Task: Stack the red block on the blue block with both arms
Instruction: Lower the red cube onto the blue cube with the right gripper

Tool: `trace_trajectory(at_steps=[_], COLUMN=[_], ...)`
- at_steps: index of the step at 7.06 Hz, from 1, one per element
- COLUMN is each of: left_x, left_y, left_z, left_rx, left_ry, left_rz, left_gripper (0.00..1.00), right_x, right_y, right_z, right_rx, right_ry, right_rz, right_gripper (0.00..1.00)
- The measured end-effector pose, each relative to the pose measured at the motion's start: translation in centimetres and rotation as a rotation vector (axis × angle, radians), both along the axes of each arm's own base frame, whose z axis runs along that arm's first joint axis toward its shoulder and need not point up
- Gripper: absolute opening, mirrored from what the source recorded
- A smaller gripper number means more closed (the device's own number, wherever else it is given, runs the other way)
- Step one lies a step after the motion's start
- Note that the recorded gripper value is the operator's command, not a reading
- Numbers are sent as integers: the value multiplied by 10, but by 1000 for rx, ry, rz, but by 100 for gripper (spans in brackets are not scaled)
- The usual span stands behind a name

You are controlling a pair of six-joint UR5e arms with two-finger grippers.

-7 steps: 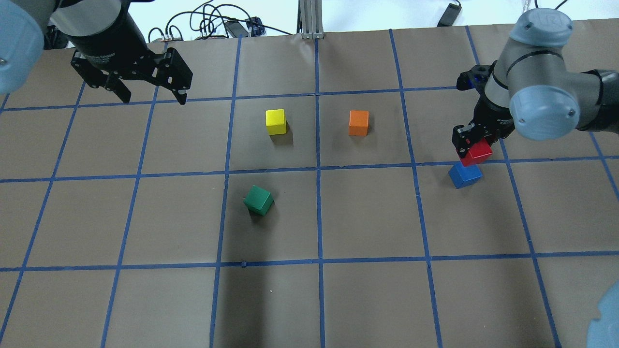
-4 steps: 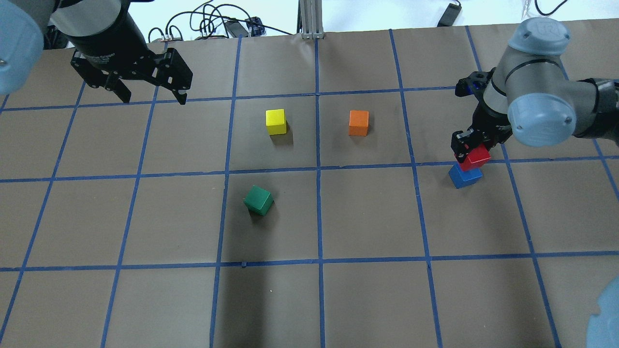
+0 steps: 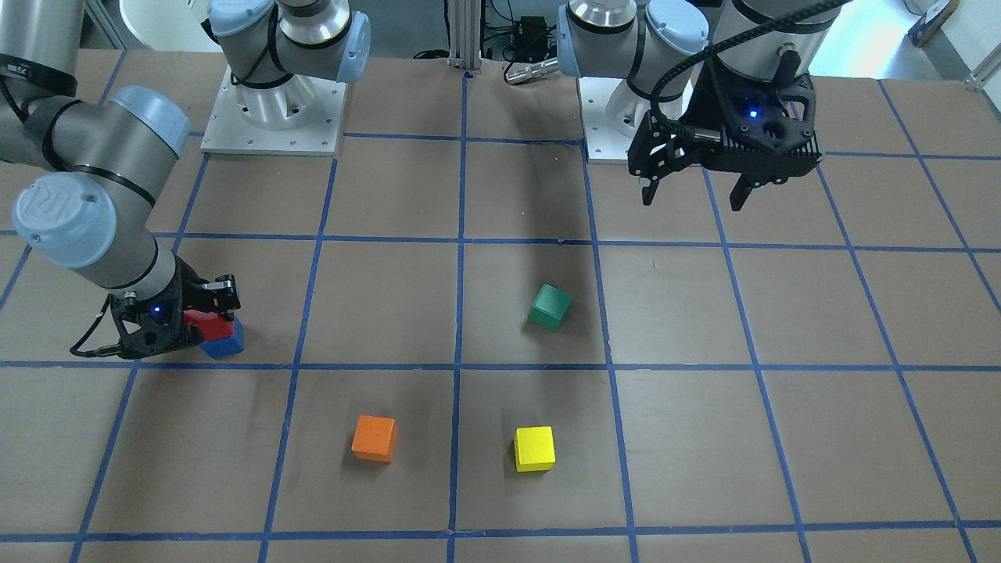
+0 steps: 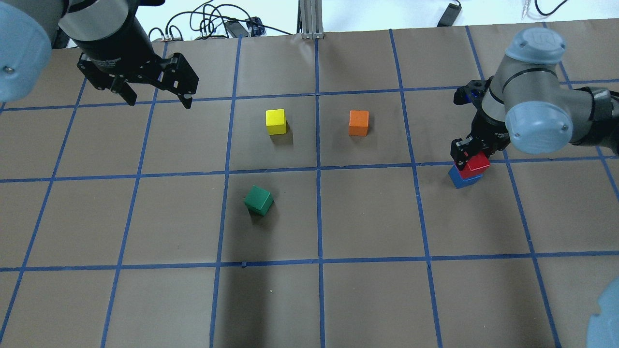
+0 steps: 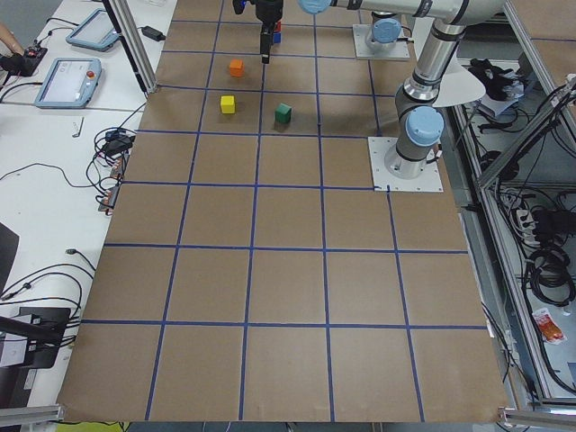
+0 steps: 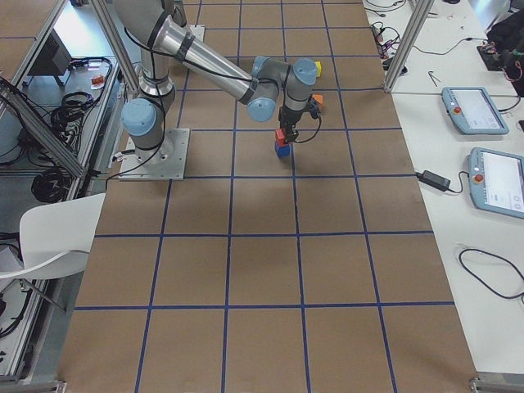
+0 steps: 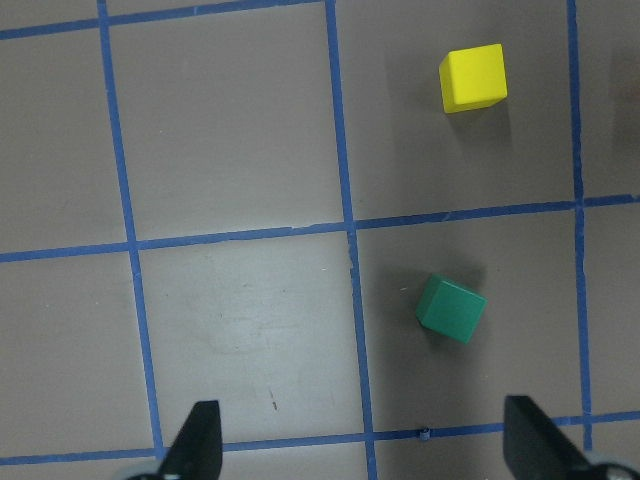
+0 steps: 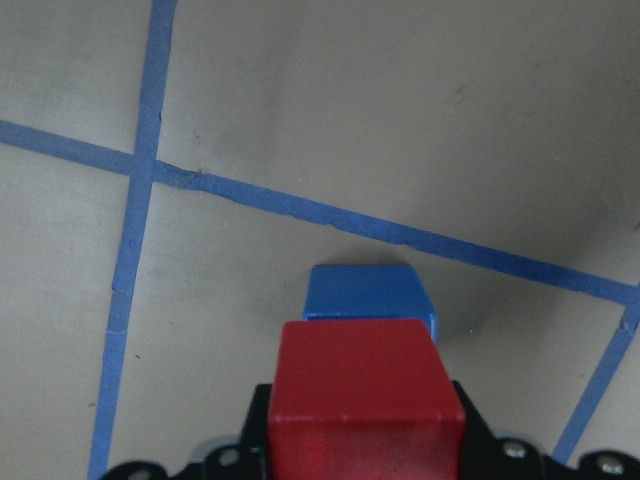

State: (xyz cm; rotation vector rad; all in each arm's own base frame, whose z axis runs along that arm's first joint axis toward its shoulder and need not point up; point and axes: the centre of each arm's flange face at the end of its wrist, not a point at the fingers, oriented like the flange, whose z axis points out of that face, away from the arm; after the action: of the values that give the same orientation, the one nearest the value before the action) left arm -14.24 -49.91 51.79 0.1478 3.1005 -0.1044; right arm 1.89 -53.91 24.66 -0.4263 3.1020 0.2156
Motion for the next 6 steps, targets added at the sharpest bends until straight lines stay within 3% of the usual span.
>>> trace_trajectory(at_steps=[6], left_x=[-4], left_y=[-6], left_z=[-7], left_rx=[-10], left_ry=[4], left_rz=[3], left_gripper=[100], right_x=[-1], right_y=[0], right_z=[-2], right_rx=[-19], right_ry=[8], right_rz=[3], right_gripper=[0])
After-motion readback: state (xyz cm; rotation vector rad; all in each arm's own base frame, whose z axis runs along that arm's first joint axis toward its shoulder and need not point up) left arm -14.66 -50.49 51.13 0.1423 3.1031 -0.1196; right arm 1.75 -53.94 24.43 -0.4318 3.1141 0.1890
